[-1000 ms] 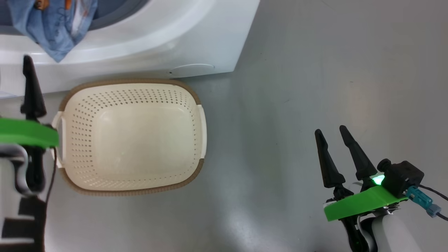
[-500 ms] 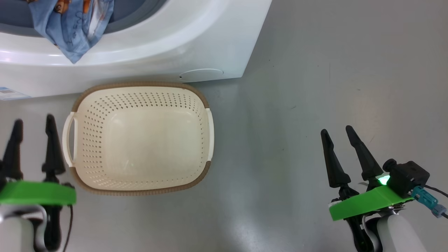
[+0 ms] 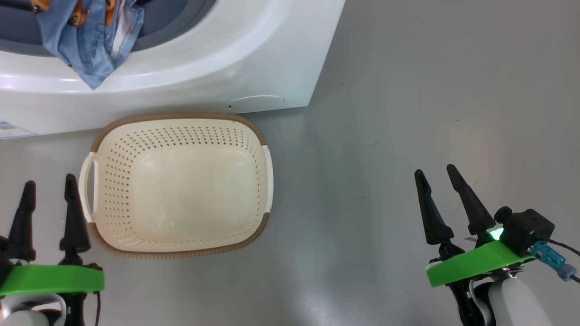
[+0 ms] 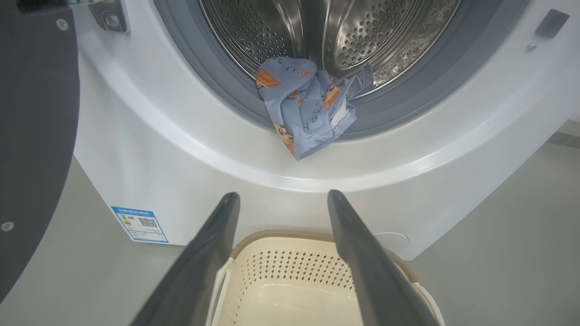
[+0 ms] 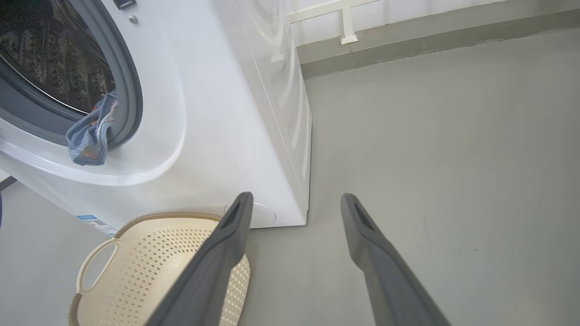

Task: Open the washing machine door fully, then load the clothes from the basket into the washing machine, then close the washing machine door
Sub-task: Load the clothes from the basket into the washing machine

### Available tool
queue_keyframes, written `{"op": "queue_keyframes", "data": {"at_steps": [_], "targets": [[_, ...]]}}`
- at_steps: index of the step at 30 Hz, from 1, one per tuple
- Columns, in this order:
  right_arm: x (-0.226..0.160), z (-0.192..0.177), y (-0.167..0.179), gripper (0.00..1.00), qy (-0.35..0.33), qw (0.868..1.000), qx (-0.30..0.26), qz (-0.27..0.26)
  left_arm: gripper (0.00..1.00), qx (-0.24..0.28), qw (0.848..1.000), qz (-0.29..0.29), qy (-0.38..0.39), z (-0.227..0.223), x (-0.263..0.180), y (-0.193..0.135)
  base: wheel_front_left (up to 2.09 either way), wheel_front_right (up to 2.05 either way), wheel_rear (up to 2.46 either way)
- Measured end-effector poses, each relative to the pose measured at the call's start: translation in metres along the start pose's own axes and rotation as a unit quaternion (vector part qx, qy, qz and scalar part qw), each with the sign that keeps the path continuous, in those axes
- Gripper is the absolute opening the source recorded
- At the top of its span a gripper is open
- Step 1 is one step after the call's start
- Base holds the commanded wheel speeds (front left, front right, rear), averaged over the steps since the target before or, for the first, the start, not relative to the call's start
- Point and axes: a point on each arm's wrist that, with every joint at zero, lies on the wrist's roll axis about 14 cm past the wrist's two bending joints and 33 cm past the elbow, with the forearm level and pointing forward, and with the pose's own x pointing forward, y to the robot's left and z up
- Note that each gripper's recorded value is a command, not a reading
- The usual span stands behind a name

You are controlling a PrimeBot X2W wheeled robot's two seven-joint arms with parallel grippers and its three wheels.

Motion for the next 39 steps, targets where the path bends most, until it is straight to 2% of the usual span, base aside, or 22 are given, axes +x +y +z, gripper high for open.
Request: {"op": "queue_keyframes", "data": {"at_steps": [8, 16, 24, 39], "targets": [[0.001, -0.003, 0.001, 1.00, 0.004, 1.000, 0.000, 0.002, 1.00, -0.003, 1.000, -0.011, 0.005, -0.004, 0.007, -0.005, 0.00, 0.00, 0.00], [0.002, -0.011, 0.000, 1.00, 0.014, 1.000, 0.002, 0.000, 1.00, -0.004, 1.000, -0.027, -0.001, 0.000, 0.042, -0.011, 0.00, 0.00, 0.00], [0.004, -0.021, -0.001, 1.00, 0.024, 1.000, 0.007, -0.005, 1.00, -0.006, 0.998, -0.059, 0.004, -0.003, 0.081, -0.029, 0.00, 0.00, 0.00], [0.009, -0.024, -0.012, 1.00, 0.026, 0.999, 0.003, -0.020, 1.00, 0.012, 0.994, -0.087, 0.068, -0.038, 0.134, -0.043, 0.00, 0.00, 0.00]]}}
